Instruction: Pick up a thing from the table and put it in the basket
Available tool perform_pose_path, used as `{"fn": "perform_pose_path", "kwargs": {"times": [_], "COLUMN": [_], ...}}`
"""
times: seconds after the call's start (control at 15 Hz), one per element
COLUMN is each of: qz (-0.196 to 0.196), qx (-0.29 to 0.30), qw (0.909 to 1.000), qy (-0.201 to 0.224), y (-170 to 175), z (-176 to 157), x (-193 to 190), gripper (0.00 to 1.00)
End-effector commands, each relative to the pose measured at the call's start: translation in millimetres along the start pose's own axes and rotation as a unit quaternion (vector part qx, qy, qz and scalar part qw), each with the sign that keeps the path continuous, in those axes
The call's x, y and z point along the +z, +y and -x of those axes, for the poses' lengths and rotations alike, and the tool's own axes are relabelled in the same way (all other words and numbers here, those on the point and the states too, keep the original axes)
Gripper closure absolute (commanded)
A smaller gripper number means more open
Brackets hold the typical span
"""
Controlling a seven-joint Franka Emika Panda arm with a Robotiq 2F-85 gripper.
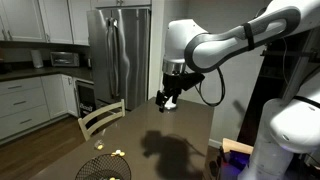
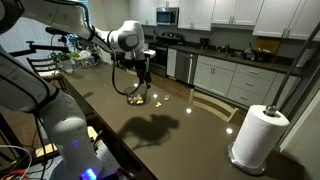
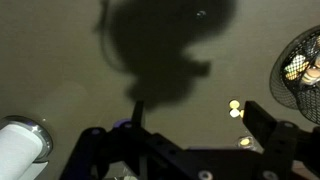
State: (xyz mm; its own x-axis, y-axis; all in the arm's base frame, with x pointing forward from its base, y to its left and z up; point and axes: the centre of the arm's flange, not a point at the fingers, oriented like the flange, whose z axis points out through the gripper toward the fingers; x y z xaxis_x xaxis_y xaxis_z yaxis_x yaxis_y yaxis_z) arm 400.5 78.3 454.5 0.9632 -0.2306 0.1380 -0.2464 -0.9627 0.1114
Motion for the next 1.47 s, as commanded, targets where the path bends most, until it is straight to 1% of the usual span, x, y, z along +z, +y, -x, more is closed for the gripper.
{"fn": "perform_pose_path", "kwargs": {"times": [0.0, 0.4, 0.8, 1.13, 1.4], "qz": [0.000, 0.000, 0.005, 0.008, -0.011], "qx": [0.000, 0.000, -0.027, -0.091, -0.152], "qw": [1.0000, 1.0000, 0.9996, 0.9958, 0.9881], "qy": [0.000, 0.000, -0.002, -0.009, -0.024], "y": [0, 0, -7, -17, -22], "z": [0, 0, -27, -67, -102], "x": [0, 0, 2, 1, 10], "gripper": [0.00, 0.00, 0.00, 0.00, 0.00]}}
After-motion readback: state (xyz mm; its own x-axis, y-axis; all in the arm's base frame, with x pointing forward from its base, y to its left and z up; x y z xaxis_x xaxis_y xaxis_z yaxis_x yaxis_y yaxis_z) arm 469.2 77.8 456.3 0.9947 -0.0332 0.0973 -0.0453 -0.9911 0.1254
